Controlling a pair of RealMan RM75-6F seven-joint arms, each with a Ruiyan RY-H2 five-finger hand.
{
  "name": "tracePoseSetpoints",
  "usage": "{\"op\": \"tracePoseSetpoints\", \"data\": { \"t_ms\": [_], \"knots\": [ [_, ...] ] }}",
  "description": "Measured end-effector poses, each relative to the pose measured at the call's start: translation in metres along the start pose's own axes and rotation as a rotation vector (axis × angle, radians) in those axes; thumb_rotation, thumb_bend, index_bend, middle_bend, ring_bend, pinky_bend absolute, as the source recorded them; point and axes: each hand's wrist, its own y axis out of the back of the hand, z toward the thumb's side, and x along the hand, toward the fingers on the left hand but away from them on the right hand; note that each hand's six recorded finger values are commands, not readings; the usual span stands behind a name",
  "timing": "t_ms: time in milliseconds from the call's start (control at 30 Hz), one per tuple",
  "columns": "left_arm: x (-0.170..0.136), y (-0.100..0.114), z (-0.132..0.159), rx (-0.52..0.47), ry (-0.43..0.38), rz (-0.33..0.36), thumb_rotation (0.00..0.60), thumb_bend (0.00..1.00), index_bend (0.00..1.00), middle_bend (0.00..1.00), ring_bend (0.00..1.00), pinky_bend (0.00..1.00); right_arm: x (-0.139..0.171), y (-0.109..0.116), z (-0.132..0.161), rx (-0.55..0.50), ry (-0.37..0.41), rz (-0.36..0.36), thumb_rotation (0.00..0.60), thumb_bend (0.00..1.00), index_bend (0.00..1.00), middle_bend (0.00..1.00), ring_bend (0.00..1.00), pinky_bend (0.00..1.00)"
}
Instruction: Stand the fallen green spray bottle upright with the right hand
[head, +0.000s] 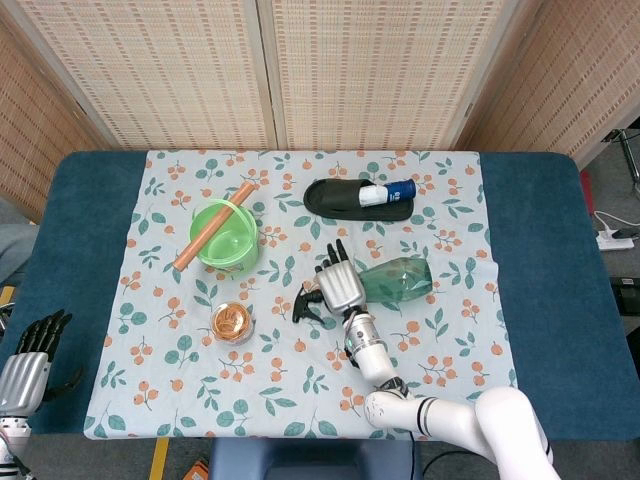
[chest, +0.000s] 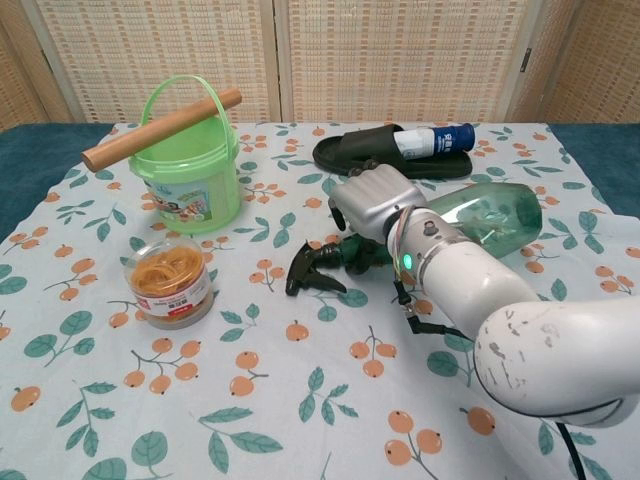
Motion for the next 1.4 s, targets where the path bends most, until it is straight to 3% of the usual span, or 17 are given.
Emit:
{"op": "tracePoseSetpoints", "data": {
  "t_ms": [433, 867, 1400],
  "knots": [
    [-0.0004, -0.0003, 0.0004, -0.003, -0.002, 0.000, 0.600, 0.29, 0.00, 0.00, 0.00, 0.00, -0.0002, -0.0015, 0.0016, 0.016, 0.005, -0.022, 0.600, 0.04, 0.65, 0.51, 0.19, 0.00],
    [0.0001, -0.0008, -0.0008, -0.009, 0.002, -0.003, 0.600, 0.29, 0.00, 0.00, 0.00, 0.00, -0.0003, -0.0022, 0.0029, 0.037, 0.007, -0.046, 0.600, 0.11, 0.78, 0.60, 0.28, 0.02],
    [0.0000, -0.0017, -0.0015, -0.017, 0.005, -0.008, 0.600, 0.29, 0.00, 0.00, 0.00, 0.00, 0.0002, 0.0026, -0.0042, 0.012, 0.021, -0.088, 0.600, 0.13, 0.85, 0.66, 0.32, 0.05]
  ]
}}
